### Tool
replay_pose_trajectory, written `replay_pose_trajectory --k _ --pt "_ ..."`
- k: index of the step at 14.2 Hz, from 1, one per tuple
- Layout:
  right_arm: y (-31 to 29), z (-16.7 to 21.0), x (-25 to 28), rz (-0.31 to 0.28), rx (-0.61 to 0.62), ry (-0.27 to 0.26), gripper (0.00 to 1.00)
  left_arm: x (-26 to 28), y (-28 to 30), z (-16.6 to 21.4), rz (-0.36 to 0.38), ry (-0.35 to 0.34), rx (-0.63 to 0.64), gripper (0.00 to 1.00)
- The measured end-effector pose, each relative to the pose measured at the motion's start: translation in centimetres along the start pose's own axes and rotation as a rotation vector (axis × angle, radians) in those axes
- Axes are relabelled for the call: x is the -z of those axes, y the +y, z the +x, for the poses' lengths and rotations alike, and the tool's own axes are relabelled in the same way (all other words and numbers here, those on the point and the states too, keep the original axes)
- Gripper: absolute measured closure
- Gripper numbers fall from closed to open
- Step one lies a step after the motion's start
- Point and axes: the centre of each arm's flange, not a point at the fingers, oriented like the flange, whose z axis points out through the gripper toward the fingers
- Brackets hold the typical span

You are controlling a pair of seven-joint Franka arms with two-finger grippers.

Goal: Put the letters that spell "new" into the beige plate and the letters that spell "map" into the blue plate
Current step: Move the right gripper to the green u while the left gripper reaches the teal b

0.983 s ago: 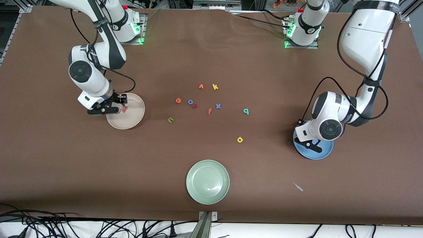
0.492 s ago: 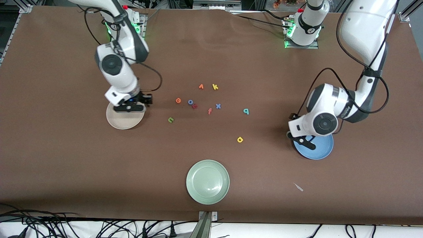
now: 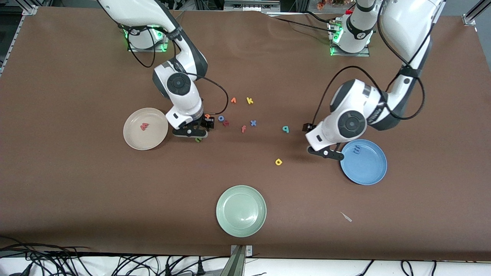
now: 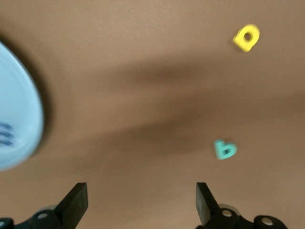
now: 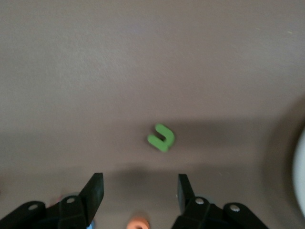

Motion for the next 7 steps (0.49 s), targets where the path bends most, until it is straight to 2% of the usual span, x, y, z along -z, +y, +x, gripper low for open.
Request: replay_pose_trajectory --k 3,5,7 --pt "0.2 1.4 -0.8 -0.004 -0.014 0.006 0.29 -2.9 5.2 -1.2 -0.003 0.007 0.155 0.0" --pt "0.8 1.9 -0.9 -0.017 -0.012 0.015 0.29 -5.8 7.6 -1.8 -0.024 0.03 0.184 0.01" --pt "1.1 2.0 -1.4 -0.026 -0.009 0.015 0.29 -8.6 8.1 -2.1 -0.058 0.062 0.189 0.09"
